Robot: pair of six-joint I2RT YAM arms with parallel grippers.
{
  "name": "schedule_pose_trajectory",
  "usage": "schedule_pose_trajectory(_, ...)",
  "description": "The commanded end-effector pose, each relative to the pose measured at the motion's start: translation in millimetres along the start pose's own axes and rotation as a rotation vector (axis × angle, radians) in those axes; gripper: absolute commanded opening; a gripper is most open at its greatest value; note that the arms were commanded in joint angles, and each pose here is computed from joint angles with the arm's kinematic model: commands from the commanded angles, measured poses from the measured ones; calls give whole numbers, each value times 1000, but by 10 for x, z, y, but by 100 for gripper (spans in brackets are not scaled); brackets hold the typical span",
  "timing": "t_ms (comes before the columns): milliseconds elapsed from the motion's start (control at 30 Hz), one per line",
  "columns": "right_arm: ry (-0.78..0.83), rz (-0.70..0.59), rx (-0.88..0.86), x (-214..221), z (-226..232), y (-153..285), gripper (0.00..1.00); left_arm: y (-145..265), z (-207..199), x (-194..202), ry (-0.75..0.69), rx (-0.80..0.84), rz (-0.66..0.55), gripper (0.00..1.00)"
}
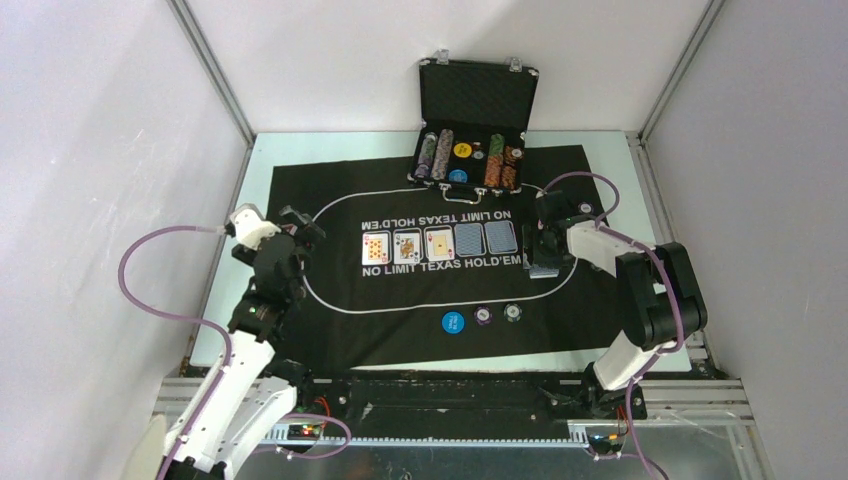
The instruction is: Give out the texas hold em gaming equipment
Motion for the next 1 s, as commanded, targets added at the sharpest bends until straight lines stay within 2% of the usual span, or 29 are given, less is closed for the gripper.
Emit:
schedule_pose_trajectory(0,-19,-20,23,-87,6,-10,65,-1,65,-47,38,-51,-47,100)
schedule_pose_trajectory(100,-28,-20,38,-82,-6,-11,74,-6,62,-37,35,-48,-43,100)
schedule_pose_trajectory(133,-31,-19,42,-78,-10,-15,80,-6,63,-42,36,-51,-44,100)
schedule_pose_trajectory(333,-45,-34,65,-90,-30,0,92,-4,53,-35,43,-41,-42,100)
schedule_pose_trajectory(967,-22,-135,-11,-232,74,203,93,2,47,-26,44,-31,-39,100)
Point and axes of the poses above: each gripper's point midway between its finger pads, its own y axis back along the fingers, its own z axis along the line the jaws close on, x = y × z, the point moved 8 cm from there along y, back along the fingers, and after that the axes turned 14 degrees about -y, right-handed, at the moved point
